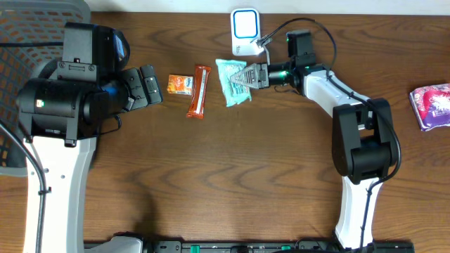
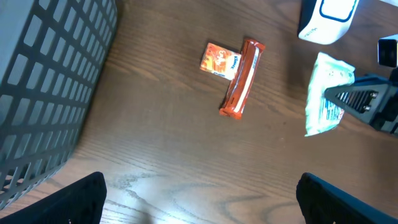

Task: Scan the item barcode
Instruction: 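Hold the green wipes pack in front of the scanner with the right gripper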

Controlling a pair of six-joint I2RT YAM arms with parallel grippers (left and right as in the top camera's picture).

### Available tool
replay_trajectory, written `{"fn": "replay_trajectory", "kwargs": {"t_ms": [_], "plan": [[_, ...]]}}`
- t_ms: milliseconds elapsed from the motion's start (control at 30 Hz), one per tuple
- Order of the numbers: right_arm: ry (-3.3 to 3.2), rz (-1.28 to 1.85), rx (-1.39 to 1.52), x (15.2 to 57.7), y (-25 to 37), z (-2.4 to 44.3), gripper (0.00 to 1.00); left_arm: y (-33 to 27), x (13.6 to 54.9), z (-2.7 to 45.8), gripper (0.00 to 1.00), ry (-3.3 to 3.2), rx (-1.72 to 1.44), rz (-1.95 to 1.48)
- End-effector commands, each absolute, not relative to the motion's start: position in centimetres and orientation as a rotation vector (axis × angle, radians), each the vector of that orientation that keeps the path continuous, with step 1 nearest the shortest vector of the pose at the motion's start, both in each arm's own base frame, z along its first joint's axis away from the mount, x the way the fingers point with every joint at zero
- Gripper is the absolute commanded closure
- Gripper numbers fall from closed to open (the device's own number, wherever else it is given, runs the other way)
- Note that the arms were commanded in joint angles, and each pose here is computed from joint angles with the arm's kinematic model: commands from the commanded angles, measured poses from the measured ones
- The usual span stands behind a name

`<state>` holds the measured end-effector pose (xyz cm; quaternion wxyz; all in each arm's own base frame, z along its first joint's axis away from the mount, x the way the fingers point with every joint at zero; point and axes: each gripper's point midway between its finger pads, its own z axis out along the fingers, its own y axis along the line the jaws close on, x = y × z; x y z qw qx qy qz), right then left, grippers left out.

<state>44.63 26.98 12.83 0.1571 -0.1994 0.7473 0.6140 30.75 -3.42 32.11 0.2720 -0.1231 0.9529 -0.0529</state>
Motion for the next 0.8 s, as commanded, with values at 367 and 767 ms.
{"fn": "replay_trajectory", "kwargs": {"t_ms": [367,767], "plan": [[2.024,0.887,0.121,60.4,21.4,19.8,0.99,-3.1,30.8,32.2,0.02,2.561,-0.343,-0.126],[1.955,0.805,0.252,62.9,20.3,18.8,0.95,-3.1,30.8,32.2,0.02,2.561,-0.343,-0.126]]}}
